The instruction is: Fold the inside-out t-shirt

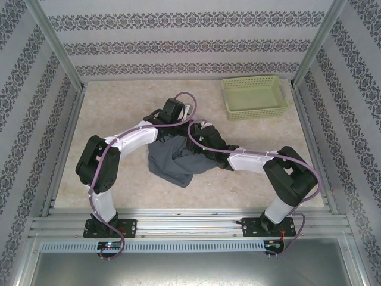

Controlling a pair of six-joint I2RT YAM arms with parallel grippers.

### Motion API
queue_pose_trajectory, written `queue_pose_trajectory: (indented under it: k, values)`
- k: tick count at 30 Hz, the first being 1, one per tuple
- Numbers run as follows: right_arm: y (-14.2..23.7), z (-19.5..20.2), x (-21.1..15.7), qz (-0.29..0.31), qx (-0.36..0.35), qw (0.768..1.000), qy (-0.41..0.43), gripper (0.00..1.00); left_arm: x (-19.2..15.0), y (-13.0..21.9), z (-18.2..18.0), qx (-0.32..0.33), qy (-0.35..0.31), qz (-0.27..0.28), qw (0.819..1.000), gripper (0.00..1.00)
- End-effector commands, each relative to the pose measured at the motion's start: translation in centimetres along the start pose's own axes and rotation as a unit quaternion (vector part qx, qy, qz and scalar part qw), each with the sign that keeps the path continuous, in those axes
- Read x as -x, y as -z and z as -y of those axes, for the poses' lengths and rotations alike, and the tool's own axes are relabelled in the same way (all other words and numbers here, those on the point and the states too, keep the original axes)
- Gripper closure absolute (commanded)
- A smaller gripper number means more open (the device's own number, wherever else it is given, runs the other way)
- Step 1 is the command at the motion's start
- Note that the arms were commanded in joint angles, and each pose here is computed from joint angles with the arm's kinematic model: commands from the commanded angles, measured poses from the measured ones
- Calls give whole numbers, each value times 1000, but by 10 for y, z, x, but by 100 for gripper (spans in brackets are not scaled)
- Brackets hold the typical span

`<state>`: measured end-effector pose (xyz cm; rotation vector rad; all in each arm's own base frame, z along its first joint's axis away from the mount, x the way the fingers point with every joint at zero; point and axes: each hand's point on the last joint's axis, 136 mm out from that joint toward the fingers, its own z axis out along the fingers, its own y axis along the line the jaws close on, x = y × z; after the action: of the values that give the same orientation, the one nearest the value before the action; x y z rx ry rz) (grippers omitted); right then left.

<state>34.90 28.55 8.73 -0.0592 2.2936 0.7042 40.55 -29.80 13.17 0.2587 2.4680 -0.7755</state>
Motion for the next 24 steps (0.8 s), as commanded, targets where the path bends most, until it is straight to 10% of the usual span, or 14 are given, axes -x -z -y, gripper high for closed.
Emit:
queue_pose_trajectory:
  k: [1, 17, 24]
  values:
    - [-6, 0, -1, -10, -19, 1000, 12, 60, 14, 7, 5, -8, 6, 19, 1000, 100]
    - [-11, 37, -26, -56, -120, 991, 31, 56, 17, 16, -5, 12, 12, 28, 999, 100]
    - [-9, 22, -20, -47, -83, 995, 33, 89, 15, 15, -12, 30, 14, 25, 999, 100]
